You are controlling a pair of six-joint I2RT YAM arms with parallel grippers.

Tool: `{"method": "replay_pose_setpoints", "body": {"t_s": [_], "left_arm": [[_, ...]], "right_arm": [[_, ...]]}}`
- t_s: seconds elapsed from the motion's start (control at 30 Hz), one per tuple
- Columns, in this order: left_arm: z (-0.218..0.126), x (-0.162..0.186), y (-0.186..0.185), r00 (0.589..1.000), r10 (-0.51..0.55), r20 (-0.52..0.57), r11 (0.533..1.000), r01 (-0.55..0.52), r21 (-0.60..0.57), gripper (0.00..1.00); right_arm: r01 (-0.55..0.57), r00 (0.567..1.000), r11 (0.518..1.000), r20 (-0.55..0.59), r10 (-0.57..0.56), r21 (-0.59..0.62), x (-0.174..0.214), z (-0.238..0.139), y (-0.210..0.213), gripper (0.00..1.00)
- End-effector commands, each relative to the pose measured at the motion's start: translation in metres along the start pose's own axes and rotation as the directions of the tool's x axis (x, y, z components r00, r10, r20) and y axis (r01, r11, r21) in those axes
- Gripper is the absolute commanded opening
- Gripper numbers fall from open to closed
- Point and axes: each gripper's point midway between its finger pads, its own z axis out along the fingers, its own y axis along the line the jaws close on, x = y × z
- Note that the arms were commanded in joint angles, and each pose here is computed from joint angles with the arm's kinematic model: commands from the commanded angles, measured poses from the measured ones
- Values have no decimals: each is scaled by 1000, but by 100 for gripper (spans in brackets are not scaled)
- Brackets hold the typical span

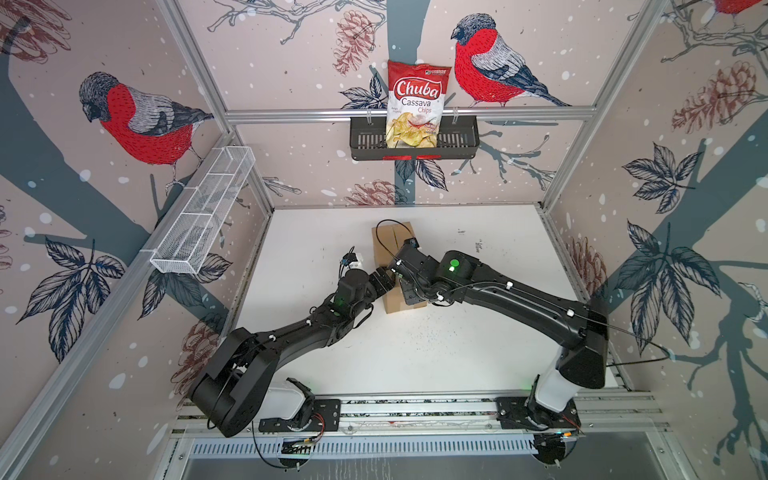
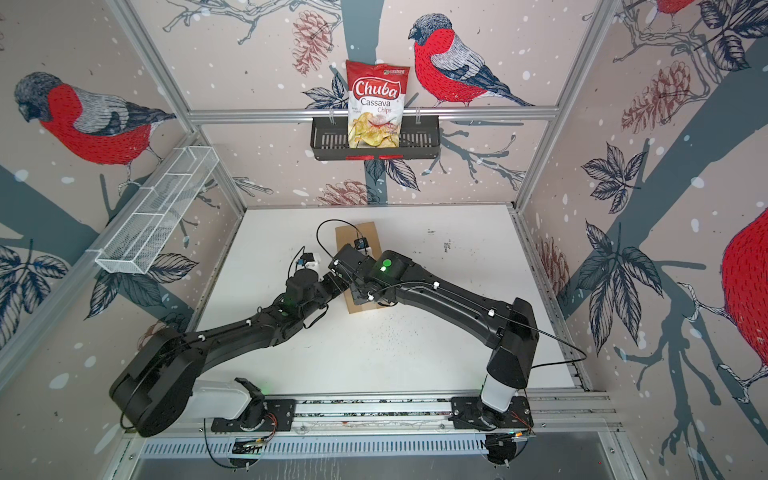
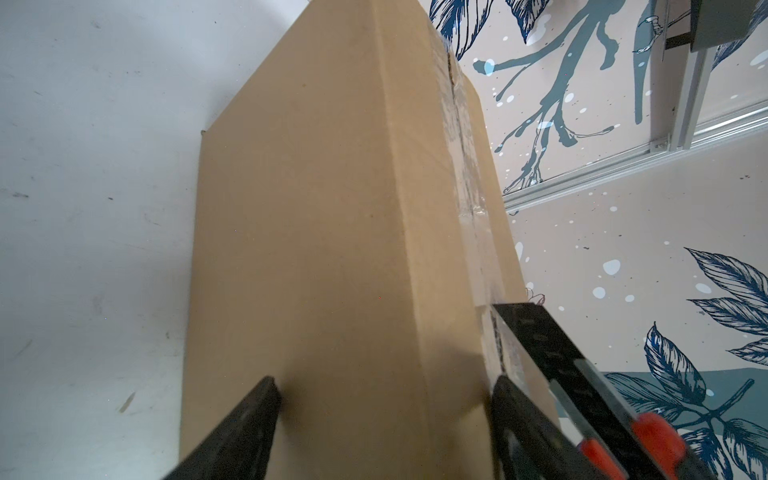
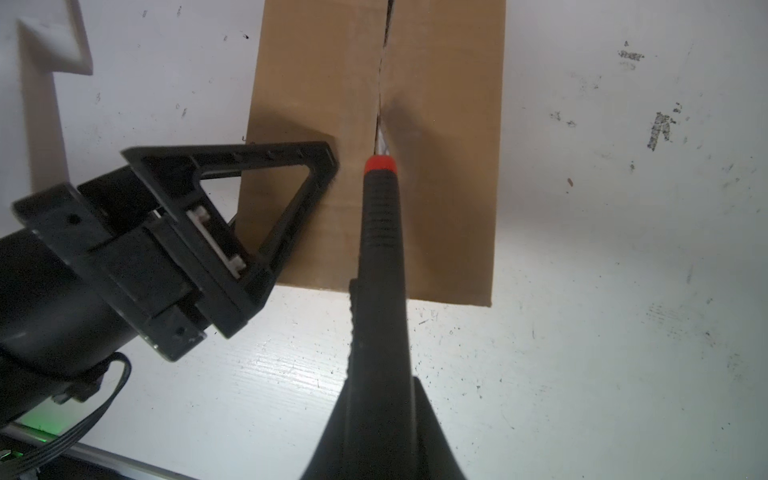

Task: Unpack the express box
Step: 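Continue drawing the knife blade down the seam to the box's near end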

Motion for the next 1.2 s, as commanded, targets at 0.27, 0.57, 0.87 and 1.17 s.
{"method": "replay_pose_setpoints", "body": {"t_s": [0.27, 0.57, 0.87, 1.17], "left_arm": [[1, 14, 18, 999, 11, -50, 997, -14, -71, 79], [2, 12, 17, 999, 9, -42, 998, -12, -64, 79], [2, 12, 17, 999, 6, -32, 998, -8, -67, 79], [2, 10, 17, 1000, 1, -20, 998, -2, -68, 79]], "right_arm": [[-19, 1000, 1000, -3, 19, -3, 6, -2, -1, 0], [-16, 999, 1000, -29, 16, -15, 15, -1, 4, 0], [-11, 999, 1000, -49, 10, -24, 20, -5, 10, 0], [-5, 997, 1000, -72, 4, -13, 27, -10, 12, 0]]}}
